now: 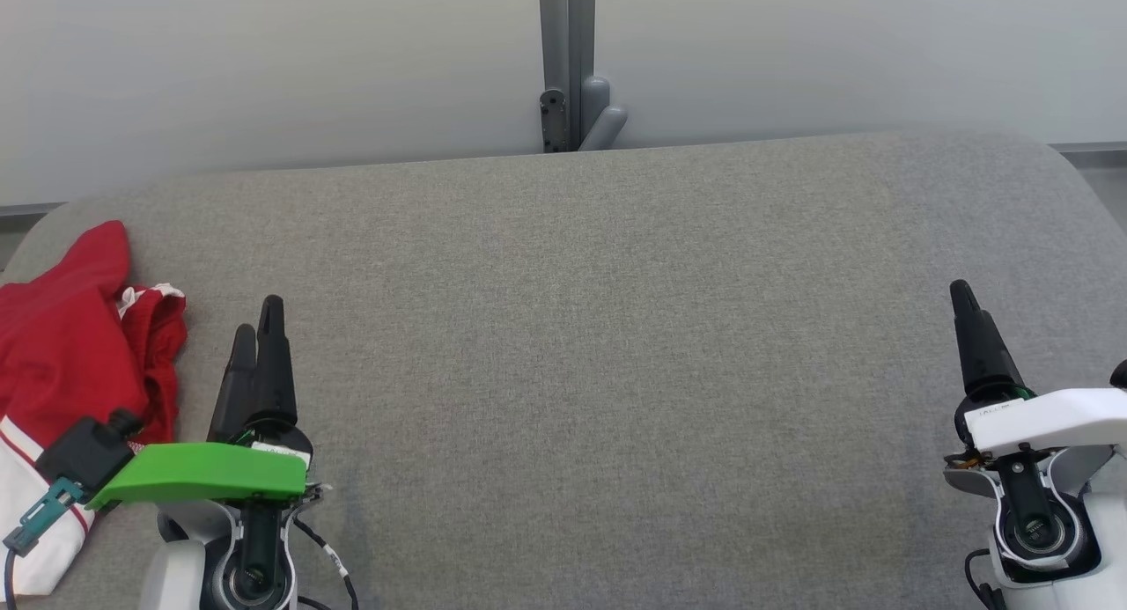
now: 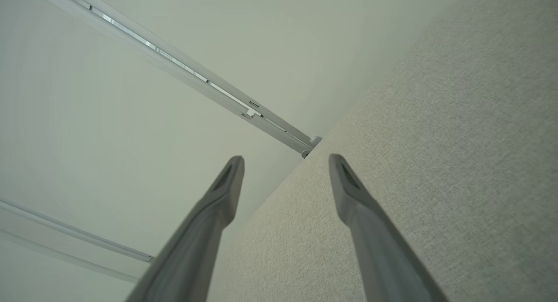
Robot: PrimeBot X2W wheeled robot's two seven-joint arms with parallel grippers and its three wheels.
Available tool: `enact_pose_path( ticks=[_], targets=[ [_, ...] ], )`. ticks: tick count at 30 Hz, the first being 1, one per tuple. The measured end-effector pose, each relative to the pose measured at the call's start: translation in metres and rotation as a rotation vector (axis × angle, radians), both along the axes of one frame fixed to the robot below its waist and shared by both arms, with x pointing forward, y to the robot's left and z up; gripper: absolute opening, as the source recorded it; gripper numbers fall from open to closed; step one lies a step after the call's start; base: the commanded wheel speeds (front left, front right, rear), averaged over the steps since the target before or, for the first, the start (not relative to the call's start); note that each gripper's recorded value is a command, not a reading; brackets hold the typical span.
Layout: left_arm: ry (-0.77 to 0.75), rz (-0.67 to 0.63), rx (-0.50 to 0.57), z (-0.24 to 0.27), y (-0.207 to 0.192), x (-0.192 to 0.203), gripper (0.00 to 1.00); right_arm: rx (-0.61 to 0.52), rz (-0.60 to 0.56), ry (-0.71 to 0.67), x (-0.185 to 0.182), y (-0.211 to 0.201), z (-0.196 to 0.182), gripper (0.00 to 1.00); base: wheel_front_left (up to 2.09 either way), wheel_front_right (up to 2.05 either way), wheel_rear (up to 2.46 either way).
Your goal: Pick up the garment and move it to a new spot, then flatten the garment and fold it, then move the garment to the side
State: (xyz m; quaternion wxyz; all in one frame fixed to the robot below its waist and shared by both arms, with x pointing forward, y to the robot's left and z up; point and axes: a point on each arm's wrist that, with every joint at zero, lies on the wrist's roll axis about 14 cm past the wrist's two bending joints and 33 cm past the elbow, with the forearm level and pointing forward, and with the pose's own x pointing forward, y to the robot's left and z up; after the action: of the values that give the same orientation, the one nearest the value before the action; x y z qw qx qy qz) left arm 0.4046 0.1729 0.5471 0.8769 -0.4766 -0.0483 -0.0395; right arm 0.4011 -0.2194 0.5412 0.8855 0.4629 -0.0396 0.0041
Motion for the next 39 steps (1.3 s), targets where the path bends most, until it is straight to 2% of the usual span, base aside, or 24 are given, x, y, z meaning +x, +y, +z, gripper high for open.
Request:
enact_pose_path(
  ticks=[9,20,39],
  targets=[
    [-0.046,-0.013,0.217,0.012,-0.009,0.001,1.0,-0.197,-0.006,-0.042,0.001,0.003,0.014,1.0,0.0,0.0,0.0],
    [-0.063,-0.016,0.413,0.013,-0.014,0.003,1.0,-0.439,-0.001,-0.065,0.001,0.009,0.02,1.0,0.0,0.0,0.0],
    [-0.047,-0.02,0.678,-0.003,-0.018,0.007,1.0,-0.687,-0.021,-0.097,0.002,0.014,0.023,1.0,0.0,0.0,0.0]
  ],
)
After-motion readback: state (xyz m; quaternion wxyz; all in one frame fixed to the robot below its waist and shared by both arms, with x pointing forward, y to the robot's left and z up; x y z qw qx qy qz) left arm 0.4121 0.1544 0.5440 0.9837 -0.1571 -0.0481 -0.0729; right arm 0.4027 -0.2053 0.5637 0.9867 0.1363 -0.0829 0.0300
